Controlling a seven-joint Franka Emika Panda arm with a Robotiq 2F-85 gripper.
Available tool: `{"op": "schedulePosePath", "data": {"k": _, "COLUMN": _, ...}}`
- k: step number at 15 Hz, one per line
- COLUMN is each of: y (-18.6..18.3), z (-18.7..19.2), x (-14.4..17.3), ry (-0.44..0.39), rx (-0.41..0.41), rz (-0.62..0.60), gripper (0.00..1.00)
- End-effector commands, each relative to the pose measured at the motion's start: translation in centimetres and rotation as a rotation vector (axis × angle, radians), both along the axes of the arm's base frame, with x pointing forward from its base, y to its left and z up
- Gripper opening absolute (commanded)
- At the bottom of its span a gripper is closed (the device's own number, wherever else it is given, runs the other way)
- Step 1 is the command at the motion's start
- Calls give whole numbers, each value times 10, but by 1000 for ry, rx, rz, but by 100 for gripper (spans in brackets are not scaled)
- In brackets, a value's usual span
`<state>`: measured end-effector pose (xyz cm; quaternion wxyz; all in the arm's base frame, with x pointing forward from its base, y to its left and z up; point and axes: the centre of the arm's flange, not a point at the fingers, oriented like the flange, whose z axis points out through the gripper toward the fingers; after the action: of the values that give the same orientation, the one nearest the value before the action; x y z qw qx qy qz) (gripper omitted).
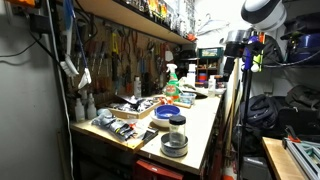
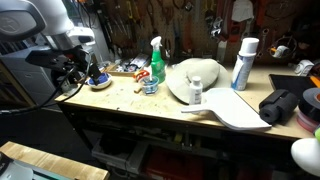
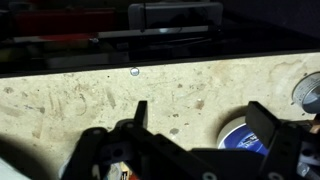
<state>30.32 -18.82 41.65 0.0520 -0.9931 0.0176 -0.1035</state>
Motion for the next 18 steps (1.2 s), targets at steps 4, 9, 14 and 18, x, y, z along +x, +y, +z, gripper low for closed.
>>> {"op": "schedulePosePath", "data": {"k": 4, "y": 73, "z": 8, "x": 48, "ry": -53, "rx": -45, "rz": -203, "gripper": 100}}
{"op": "schedulePosePath", "data": {"k": 9, "y": 151, "z": -1, "x": 72, "ry": -9, "rx": -108, "rz": -241, "gripper": 100}}
{"op": "schedulePosePath", "data": {"k": 14, "y": 195, "z": -22, "x": 95, "ry": 52, "rx": -95, "rz": -273, "gripper": 100}}
{"op": "schedulePosePath", "data": {"k": 18, "y": 194, "z": -23, "x": 91, "ry": 54, "rx": -80, "rz": -260, "gripper": 100}}
